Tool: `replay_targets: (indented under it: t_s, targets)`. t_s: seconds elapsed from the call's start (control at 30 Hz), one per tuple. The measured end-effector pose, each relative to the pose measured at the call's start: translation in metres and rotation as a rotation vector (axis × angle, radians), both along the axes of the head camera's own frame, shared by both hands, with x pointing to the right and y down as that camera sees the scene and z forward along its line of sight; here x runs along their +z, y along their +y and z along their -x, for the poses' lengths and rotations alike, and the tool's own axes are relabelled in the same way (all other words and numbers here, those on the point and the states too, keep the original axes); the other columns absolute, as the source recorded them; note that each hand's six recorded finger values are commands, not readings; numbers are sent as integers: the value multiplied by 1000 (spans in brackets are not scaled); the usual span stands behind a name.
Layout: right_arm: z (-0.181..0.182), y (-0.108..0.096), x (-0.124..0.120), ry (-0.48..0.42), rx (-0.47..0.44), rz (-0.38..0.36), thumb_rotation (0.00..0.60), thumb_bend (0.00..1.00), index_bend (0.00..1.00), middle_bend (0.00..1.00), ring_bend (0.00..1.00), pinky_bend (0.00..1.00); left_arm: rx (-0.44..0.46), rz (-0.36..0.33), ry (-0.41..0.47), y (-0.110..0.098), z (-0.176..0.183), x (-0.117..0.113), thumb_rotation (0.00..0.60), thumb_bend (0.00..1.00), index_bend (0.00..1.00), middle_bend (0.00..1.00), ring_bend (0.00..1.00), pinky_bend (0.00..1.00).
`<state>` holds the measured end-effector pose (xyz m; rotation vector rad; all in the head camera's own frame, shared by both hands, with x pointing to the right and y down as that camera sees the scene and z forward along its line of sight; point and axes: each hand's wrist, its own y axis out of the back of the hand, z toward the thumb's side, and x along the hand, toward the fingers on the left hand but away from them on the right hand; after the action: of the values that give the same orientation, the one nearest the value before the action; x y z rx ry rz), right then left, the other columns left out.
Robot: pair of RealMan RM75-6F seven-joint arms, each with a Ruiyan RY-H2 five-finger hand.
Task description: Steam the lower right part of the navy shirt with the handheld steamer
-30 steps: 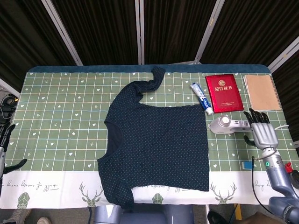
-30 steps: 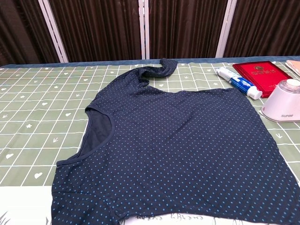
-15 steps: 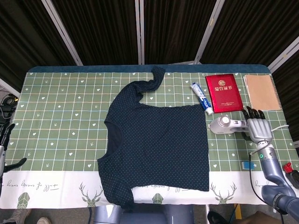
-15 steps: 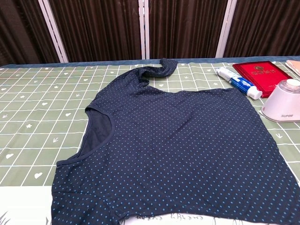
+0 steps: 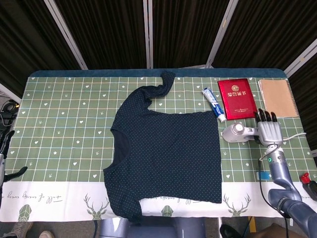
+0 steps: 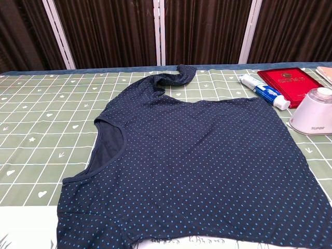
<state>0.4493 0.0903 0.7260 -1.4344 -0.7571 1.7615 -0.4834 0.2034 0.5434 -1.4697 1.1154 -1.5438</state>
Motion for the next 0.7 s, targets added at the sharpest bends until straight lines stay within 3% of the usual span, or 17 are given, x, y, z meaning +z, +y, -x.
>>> replay_targets:
  t_s: [0.37,0.57,0.63,0.7]
  targets:
    - [1,-9,12,36,-5,1,600,543,0,0,0,0,-7,-1,-9,-1,1,2,600,0,0,0,0,0]
    - [5,-13,21,45,-6,14,600,696,3,3,0,0,-15,0,-5,-1,2,3,600,0,0,0,0,0]
    - [7,-15,22,49,-21,21,600,755,57,68,15,27,-15,0,-4,-1,2,3,600,0,0,0,0,0]
    - [9,-16,23,55,-41,25,600,805,225,271,163,169,-16,1,-3,-1,2,4,600,0,0,0,0,0]
